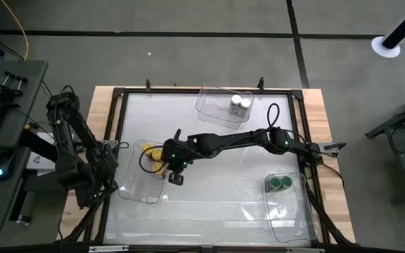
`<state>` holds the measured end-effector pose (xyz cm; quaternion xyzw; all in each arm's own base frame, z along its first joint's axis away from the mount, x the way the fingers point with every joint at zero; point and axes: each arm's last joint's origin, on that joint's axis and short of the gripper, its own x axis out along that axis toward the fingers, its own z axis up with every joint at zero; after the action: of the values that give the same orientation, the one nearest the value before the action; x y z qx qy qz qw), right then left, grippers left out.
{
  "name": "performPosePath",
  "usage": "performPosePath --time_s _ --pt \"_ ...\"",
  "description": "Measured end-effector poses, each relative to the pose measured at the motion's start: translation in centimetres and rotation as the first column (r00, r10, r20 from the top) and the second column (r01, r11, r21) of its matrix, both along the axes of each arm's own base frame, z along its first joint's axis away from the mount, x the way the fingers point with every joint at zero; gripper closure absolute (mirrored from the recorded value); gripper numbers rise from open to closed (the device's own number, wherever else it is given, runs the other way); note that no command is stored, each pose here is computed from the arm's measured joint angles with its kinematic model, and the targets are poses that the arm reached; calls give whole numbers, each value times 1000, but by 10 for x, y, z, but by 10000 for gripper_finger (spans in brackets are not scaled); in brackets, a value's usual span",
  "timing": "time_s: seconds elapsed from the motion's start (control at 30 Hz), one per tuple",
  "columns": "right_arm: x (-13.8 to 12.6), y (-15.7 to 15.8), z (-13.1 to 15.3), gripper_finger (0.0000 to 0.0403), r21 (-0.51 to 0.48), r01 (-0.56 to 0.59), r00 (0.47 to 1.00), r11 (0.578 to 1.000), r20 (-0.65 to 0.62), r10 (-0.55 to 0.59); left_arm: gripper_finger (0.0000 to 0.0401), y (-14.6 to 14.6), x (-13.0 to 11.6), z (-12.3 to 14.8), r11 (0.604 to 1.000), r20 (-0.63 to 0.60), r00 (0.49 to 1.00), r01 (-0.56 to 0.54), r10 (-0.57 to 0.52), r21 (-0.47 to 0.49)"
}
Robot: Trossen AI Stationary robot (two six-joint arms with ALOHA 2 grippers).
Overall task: Sort spices by type
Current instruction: Put the yellow seasoning bottle into the left transparent bin
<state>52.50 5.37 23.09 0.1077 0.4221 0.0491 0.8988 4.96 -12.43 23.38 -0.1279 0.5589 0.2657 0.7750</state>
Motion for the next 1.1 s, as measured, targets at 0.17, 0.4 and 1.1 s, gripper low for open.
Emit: performPosePath --time_s 0.17,0.4,1.1 --pt "0 0 0 403 11 -10 1000 1000 -1 10 401 -7 3 -17 994 -40 999 -17 13 -112" --pt "-2 1 -1 403 0 -22 1000 1000 -22 22 401 -14 12 -33 989 17 999 -33 36 -145" --pt "-19 -1 19 403 -64 -113 991 992 -82 107 401 -14 69 -44 995 175 985 25 -9 -93"
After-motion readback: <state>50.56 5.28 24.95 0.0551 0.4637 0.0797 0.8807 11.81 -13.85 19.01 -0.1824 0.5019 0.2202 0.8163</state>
